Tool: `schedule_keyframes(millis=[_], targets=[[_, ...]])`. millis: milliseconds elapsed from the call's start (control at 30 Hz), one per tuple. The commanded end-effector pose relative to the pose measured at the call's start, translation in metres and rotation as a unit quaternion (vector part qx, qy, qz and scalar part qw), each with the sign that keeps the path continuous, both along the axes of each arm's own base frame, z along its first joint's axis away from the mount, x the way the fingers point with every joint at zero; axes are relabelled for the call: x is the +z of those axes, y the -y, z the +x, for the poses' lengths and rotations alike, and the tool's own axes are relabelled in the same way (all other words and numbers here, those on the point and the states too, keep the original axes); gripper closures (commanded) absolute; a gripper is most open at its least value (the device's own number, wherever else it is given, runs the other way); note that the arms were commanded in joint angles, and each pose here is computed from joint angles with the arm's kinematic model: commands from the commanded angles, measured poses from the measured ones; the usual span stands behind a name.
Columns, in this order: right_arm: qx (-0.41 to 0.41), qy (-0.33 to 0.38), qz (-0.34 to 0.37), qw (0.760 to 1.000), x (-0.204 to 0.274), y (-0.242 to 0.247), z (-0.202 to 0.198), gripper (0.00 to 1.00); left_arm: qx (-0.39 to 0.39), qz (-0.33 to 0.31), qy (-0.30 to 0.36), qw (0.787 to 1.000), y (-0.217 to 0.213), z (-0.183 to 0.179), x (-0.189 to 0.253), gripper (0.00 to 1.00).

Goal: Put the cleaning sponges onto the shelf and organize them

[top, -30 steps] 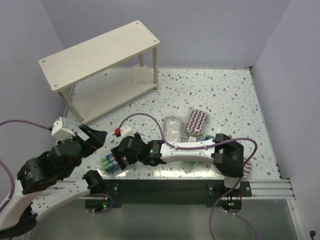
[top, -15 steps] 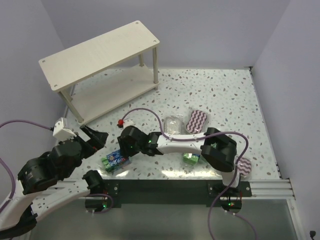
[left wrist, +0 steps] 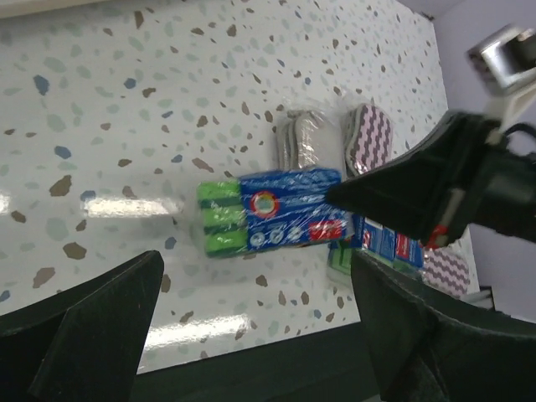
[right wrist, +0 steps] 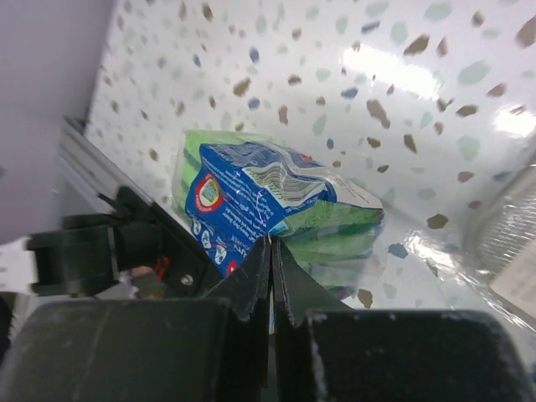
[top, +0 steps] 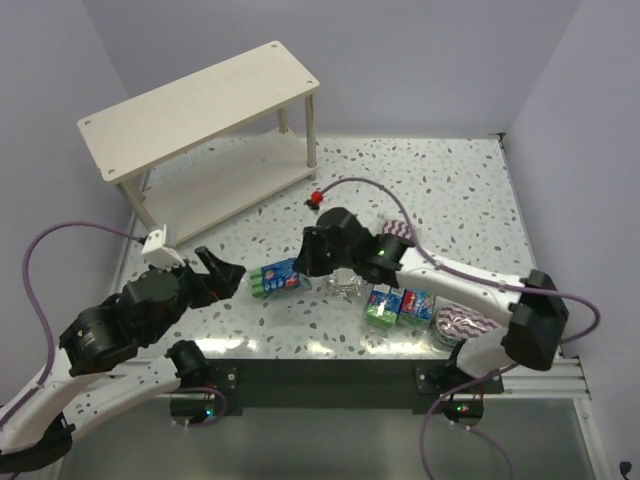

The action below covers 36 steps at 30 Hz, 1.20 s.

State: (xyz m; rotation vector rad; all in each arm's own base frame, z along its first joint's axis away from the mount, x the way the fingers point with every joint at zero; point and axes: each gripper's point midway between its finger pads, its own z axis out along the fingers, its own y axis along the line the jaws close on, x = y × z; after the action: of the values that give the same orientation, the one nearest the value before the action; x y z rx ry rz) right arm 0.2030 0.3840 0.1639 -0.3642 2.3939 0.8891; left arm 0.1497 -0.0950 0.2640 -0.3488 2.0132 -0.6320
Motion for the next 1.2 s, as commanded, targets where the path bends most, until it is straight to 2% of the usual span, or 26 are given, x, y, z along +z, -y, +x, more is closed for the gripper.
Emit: schedule_keyframes(millis=[0, 167, 200, 333, 467, 733, 867, 1000, 1167], targets=[[-0.017, 0.016, 0.054, 0.998, 0.069, 0.036, -0.007, 1.00, -0.106, 0.008, 0.015, 0.994, 0.054, 0.007, 0.001, 0.00], [-0.074, -0.008, 0.040, 0.996, 0.088, 0.085, -0.003, 1.00, -0.205, 0.040, 0.000, 0.978, 0.101, 0.010, -0.025, 0.00], [-0.083, -0.017, 0.040, 0.996, 0.088, 0.090, -0.002, 1.00, -0.235, 0.035, 0.029, 0.971, 0.113, 0.011, -0.018, 0.00], [-0.109, -0.052, 0.043, 0.992, 0.095, 0.111, -0.003, 1.00, -0.260, 0.063, 0.065, 0.961, 0.122, 0.018, -0.015, 0.00], [-0.104, -0.102, 0.085, 0.986, 0.106, 0.118, -0.005, 1.00, -0.287, 0.096, 0.111, 0.947, 0.129, 0.022, -0.011, 0.00], [-0.082, -0.181, 0.182, 0.963, 0.127, 0.121, -0.005, 1.00, -0.324, 0.152, 0.162, 0.920, 0.144, 0.016, -0.033, 0.03], [-0.075, -0.202, 0.215, 0.953, 0.132, 0.125, -0.005, 1.00, -0.303, 0.153, 0.198, 0.920, 0.139, 0.023, -0.025, 0.05], [-0.067, -0.217, 0.229, 0.947, 0.135, 0.126, -0.007, 1.00, -0.292, 0.157, 0.219, 0.918, 0.136, 0.026, -0.017, 0.11], [-0.062, -0.228, 0.227, 0.945, 0.134, 0.125, -0.009, 1.00, -0.317, 0.145, 0.235, 0.907, 0.149, 0.023, -0.009, 0.28]])
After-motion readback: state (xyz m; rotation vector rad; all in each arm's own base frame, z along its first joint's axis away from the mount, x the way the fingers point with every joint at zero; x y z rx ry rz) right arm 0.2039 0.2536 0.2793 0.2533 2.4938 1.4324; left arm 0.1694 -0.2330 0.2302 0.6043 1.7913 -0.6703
